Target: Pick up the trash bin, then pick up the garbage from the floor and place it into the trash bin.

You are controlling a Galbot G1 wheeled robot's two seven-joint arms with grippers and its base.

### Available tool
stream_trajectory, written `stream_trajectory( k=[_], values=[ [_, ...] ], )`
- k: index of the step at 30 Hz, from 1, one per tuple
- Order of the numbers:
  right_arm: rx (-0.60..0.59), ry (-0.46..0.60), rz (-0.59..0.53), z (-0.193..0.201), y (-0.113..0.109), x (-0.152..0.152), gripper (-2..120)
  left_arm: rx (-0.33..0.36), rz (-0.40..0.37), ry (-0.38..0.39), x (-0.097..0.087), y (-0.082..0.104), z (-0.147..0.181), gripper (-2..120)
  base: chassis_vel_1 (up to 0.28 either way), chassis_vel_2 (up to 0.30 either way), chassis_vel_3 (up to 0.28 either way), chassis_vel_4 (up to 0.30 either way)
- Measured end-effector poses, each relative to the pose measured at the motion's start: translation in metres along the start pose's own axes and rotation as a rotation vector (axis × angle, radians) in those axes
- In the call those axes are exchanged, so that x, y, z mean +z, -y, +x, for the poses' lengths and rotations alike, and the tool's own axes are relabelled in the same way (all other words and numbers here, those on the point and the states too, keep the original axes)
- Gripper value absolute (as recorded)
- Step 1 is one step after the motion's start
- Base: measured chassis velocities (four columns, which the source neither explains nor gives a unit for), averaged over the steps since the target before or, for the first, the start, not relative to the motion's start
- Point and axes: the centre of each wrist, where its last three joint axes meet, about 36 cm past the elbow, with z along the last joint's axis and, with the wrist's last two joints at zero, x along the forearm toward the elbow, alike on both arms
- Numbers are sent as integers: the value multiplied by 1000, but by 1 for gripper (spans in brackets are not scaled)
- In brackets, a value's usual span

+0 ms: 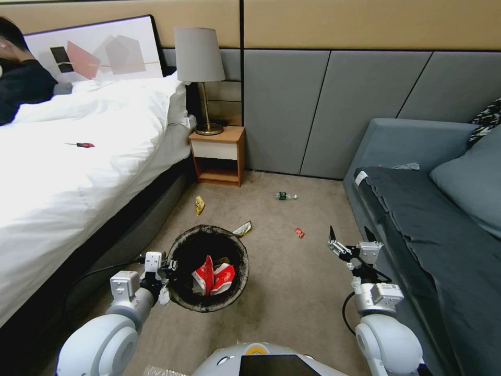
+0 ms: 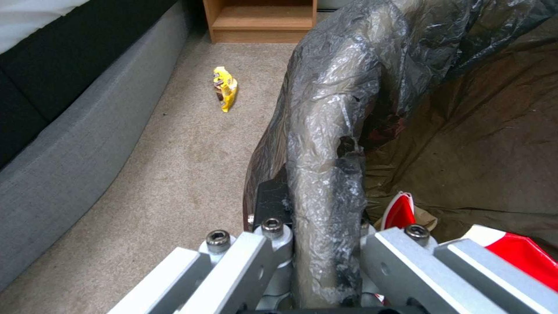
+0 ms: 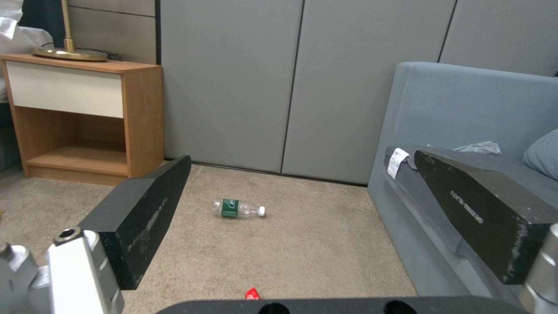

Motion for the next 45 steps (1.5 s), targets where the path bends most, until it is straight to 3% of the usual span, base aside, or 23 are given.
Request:
stream_trajectory(
  k=[45],
  values=[
    [5,-8,-37,5,-15,-5,100,0,-6,-3,1,0,0,2,-2,-2,-2,-1]
  ],
)
